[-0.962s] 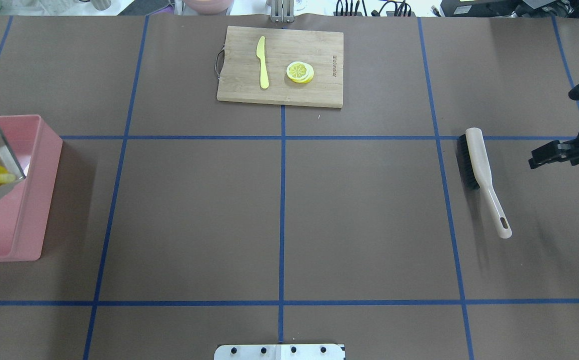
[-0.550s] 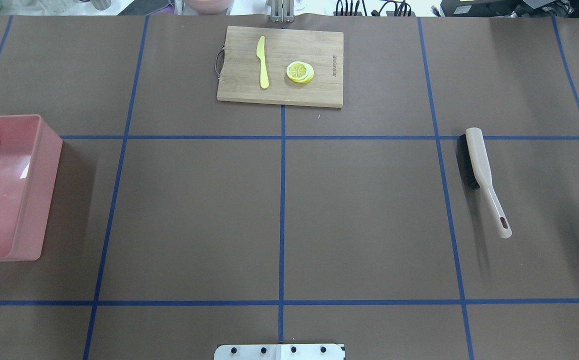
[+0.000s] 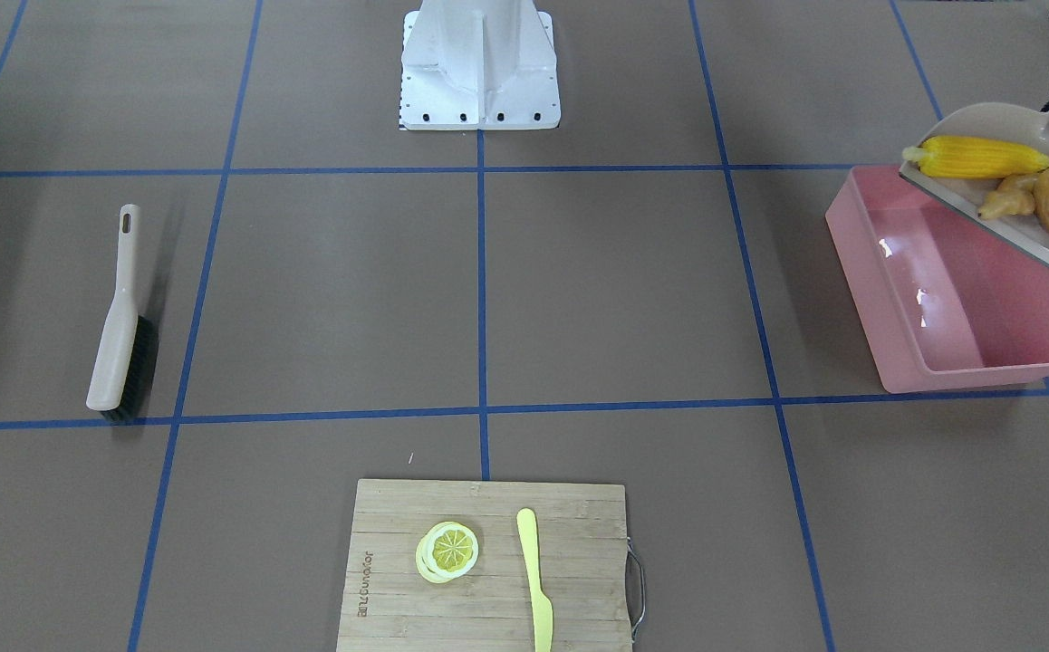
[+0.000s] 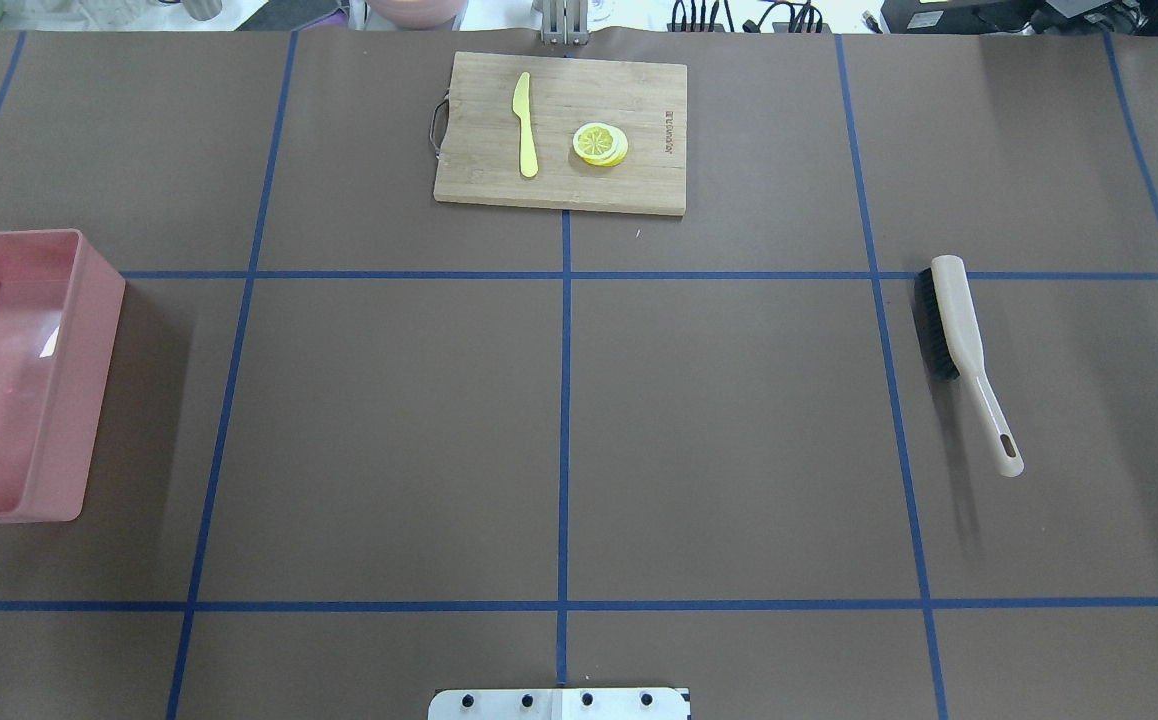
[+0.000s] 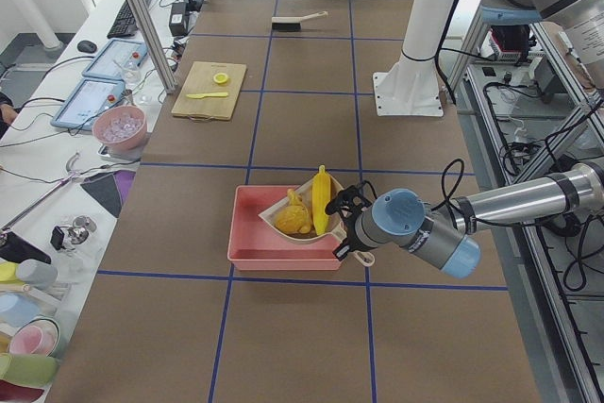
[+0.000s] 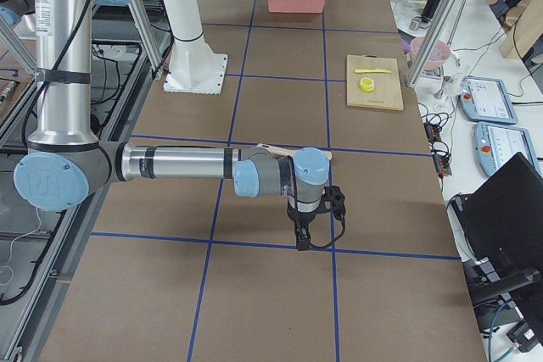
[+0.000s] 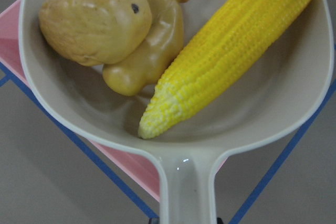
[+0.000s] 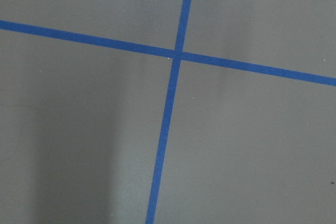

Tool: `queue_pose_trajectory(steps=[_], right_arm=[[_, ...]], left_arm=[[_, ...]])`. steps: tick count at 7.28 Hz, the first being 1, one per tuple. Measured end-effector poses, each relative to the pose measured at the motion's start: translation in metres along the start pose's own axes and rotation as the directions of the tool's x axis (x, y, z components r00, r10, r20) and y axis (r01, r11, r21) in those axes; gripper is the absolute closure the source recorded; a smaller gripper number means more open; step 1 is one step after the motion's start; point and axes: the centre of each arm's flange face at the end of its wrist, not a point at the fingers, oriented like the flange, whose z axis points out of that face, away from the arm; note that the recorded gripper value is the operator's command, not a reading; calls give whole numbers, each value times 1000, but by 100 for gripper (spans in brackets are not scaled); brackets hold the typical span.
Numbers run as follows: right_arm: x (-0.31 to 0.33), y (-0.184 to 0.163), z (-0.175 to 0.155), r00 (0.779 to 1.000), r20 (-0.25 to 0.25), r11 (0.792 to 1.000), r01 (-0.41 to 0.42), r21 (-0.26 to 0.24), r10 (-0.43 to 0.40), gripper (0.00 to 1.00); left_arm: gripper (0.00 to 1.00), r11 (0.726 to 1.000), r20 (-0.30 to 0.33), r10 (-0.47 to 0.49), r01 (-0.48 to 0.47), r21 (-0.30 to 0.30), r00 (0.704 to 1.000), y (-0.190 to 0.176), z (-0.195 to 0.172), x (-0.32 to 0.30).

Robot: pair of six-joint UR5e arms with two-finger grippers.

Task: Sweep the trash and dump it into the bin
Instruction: 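Tilt the dustpan over the pink bin with the left gripper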

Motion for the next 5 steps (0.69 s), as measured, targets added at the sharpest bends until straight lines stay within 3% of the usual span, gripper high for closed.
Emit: queue_pose_trajectory(steps=[2, 5], right_arm=[[5, 3, 1, 1000, -8, 1000, -5, -4, 5, 0], [5, 0, -1, 1000, -16, 1000, -1, 0, 1, 0]], left_arm=[[100, 999, 41, -13, 15, -34, 999, 4, 0, -5], [100, 994, 48, 11, -6, -111, 999, 4, 0, -9]])
